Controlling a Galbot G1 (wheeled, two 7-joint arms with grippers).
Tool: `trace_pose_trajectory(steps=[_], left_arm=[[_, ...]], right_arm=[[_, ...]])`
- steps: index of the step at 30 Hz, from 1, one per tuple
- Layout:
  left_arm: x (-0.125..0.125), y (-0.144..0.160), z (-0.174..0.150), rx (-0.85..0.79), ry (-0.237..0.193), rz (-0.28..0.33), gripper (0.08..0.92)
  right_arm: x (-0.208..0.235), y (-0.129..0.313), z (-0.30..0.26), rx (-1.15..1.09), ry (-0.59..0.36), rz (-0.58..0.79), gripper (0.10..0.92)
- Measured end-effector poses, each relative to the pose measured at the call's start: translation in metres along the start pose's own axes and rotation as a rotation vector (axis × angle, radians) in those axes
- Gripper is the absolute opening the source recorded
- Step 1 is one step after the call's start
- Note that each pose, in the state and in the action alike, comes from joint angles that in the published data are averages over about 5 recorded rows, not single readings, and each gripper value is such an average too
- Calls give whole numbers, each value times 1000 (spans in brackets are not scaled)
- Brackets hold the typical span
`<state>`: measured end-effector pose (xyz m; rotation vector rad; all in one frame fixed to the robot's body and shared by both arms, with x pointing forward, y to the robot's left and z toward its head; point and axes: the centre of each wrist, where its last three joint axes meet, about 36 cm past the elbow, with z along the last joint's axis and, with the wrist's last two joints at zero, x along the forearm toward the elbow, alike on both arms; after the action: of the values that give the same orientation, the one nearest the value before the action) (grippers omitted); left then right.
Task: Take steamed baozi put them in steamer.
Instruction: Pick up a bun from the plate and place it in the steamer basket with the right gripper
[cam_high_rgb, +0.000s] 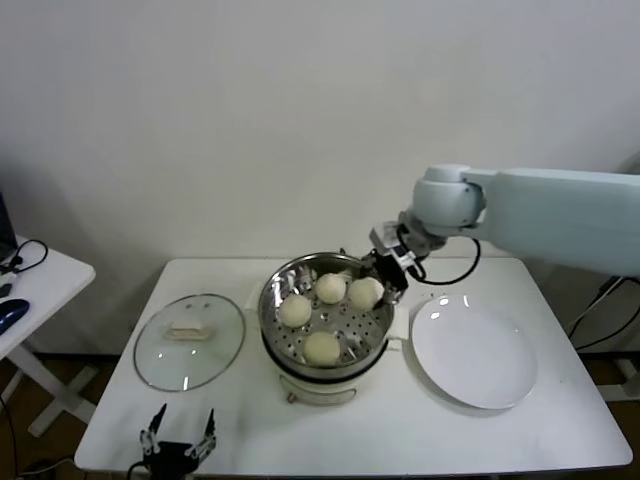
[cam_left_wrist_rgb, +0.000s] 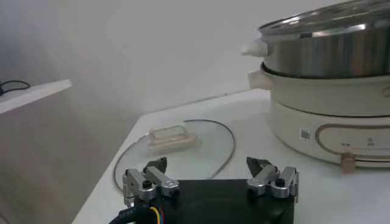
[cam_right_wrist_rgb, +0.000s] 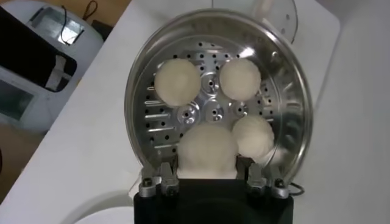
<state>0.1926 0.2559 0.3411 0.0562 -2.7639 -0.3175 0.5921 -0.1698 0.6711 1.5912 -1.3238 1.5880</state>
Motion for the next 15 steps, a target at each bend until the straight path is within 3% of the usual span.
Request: trace_pose_trajectory(steps=[15], left_arm=[[-3, 2, 3, 9, 3, -5, 823]], right_arm=[[-58, 7, 1, -39, 31, -5, 628]])
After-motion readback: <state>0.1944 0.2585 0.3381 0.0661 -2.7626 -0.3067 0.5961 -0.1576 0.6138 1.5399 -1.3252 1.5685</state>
